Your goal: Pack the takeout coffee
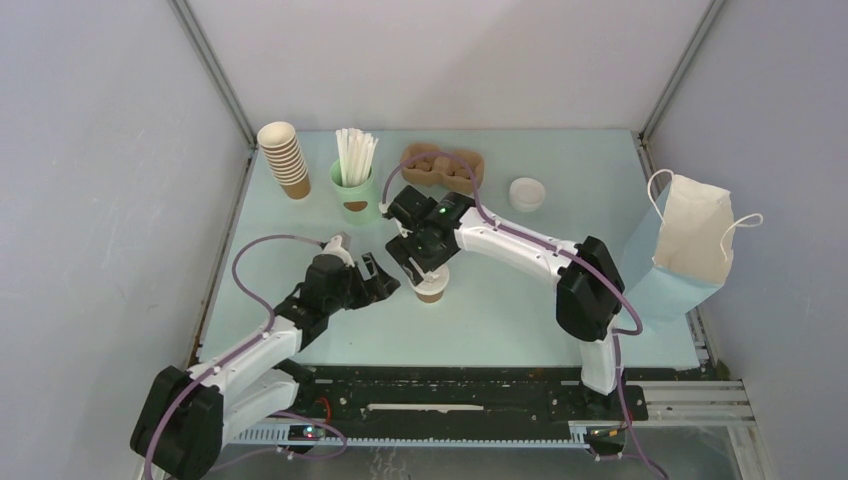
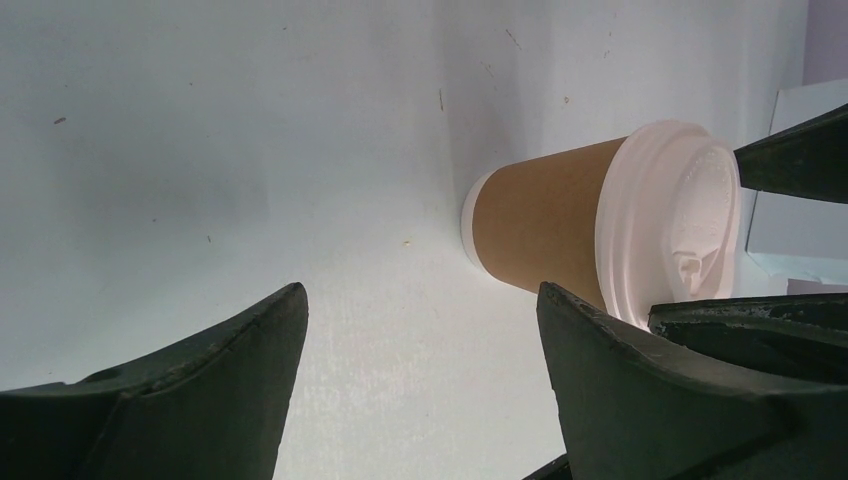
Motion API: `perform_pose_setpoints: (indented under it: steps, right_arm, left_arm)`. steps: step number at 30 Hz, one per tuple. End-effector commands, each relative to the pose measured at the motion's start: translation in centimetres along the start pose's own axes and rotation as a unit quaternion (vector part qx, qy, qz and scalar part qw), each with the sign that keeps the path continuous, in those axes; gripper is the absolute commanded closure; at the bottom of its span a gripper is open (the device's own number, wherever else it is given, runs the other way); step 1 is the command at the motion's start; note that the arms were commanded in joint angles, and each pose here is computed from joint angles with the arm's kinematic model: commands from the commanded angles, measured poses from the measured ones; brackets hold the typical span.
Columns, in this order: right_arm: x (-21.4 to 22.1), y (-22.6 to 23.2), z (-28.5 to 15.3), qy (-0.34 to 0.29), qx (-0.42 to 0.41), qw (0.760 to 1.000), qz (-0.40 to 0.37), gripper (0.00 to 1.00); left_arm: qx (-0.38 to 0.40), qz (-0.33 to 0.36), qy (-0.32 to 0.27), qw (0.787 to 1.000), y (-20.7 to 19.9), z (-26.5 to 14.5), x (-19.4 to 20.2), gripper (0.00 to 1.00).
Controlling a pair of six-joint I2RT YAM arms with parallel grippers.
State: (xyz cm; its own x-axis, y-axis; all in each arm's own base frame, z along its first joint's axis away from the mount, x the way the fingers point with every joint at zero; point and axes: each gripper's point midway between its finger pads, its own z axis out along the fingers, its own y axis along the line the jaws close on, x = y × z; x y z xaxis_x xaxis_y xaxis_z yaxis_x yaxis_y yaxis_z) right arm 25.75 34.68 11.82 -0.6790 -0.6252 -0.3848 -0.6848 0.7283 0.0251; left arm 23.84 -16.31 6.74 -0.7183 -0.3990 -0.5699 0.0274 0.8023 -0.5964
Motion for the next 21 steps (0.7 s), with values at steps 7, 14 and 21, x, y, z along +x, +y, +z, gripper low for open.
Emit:
perform_pose_setpoints:
  steps: [7, 14, 21]
  right_arm:
    - [-1.47, -0.18, -1.68, -0.022, -0.001, 1.0, 0.0, 0.19]
    - [-1.52, -0.5, -1.65, -0.017, 0.004, 1.0, -0.001, 0.19]
    - [-1.36, -0.53, -0.98, -0.003, -0.007, 1.0, 0.0, 0.17]
  left_arm:
    - [0.008, -0.001, -0.009, 1.0, 0.19, 0.06, -0.01, 0.11]
    - [0.008, 0.0, -0.008, 1.0, 0.36, 0.03, 0.19, 0.11]
    - [0.012, -0.001, -0.008, 1.0, 0.16, -0.03, 0.11, 0.11]
